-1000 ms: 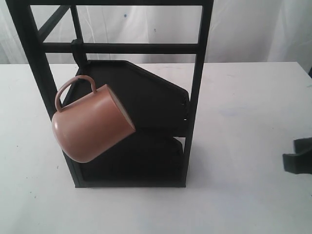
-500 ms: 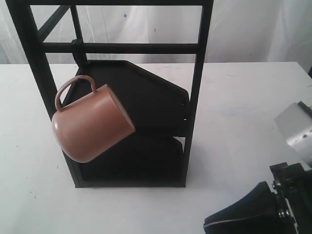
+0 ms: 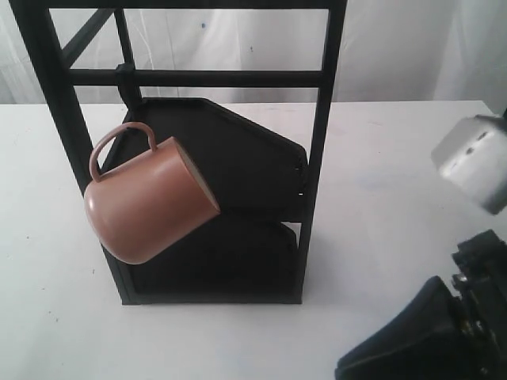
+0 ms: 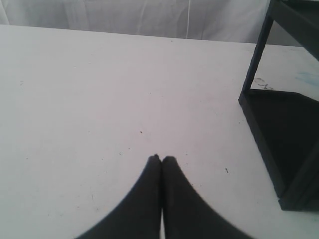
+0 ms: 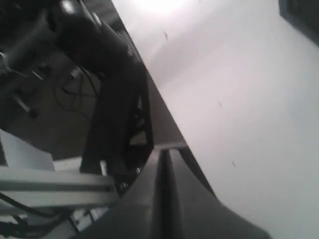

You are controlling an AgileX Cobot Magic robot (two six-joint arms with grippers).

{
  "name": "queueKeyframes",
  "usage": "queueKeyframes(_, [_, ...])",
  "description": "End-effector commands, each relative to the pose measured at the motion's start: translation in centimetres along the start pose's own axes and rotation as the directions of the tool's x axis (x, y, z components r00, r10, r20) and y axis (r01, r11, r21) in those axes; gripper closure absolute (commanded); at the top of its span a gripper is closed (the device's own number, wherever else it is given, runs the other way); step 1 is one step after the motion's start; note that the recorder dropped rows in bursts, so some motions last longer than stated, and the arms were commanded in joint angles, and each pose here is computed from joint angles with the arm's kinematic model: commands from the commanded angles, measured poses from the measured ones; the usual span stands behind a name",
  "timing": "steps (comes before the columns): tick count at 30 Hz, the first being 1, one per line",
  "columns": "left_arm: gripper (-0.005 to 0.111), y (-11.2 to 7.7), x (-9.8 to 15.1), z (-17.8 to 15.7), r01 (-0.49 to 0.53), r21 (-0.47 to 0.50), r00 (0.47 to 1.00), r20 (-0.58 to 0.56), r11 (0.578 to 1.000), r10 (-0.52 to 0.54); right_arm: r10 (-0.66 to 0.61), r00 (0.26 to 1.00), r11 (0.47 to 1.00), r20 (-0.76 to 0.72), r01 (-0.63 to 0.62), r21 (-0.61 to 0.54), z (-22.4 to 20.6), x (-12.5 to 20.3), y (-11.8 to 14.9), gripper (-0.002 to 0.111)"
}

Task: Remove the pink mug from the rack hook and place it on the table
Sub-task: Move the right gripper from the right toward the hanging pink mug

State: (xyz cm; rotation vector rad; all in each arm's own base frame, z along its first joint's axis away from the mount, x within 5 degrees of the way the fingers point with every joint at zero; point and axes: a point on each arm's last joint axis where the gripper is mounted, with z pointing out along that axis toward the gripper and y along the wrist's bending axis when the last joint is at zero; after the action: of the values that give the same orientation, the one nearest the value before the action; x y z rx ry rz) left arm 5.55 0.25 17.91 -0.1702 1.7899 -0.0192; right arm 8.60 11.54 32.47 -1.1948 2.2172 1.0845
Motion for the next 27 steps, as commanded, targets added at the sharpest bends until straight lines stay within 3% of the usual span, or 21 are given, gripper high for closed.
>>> queueKeyframes(1, [0.107, 0.0, 0.1, 0.1, 0.007, 0.006, 1.0, -0.005, 1.0, -0.007, 0.034, 0.992, 0.991, -0.125, -0.017, 0.132, -0.5, -0.1, 0.6, 0.108])
queueKeyframes(6, [0.107, 0.0, 0.1, 0.1, 0.007, 0.006, 1.0, -0.005, 1.0, -0.007, 0.043, 0.963, 0.983, -0.265, 0.006, 0.181, 1.1, -0.7, 0.6, 0.108])
queueKeyframes(11, [0.107, 0.0, 0.1, 0.1, 0.007, 0.006, 1.0, -0.005, 1.0, -0.007, -0.06, 0.927, 0.988, -0.37, 0.108, 0.108, 4.8, -2.0, 1.4, 0.108])
queueKeyframes(14, [0.107, 0.0, 0.1, 0.1, 0.007, 0.006, 1.0, -0.005, 1.0, -0.007, -0.126, 0.94, 0.98, -0.317, 0.167, 0.106, 6.5, -3.4, 1.6, 0.108])
queueKeyframes(21, [0.107, 0.0, 0.1, 0.1, 0.007, 0.006, 1.0, -0.005, 1.0, -0.007, -0.185, 0.983, 0.963, -0.008, 0.183, 0.196, 7.2, -6.5, 1.3, 0.108])
queueKeyframes(26, [0.107, 0.0, 0.1, 0.1, 0.007, 0.006, 1.0, -0.005, 1.0, -0.007, -0.227, 0.974, 0.954, 0.011, 0.22, 0.202, 7.2, -6.7, 1.3, 0.107])
queueKeyframes(27, [0.107, 0.0, 0.1, 0.1, 0.007, 0.006, 1.0, -0.005, 1.0, -0.007, -0.27, 0.963, 0.943, 0.004, 0.264, 0.203, 7.2, -6.8, 1.3, 0.101])
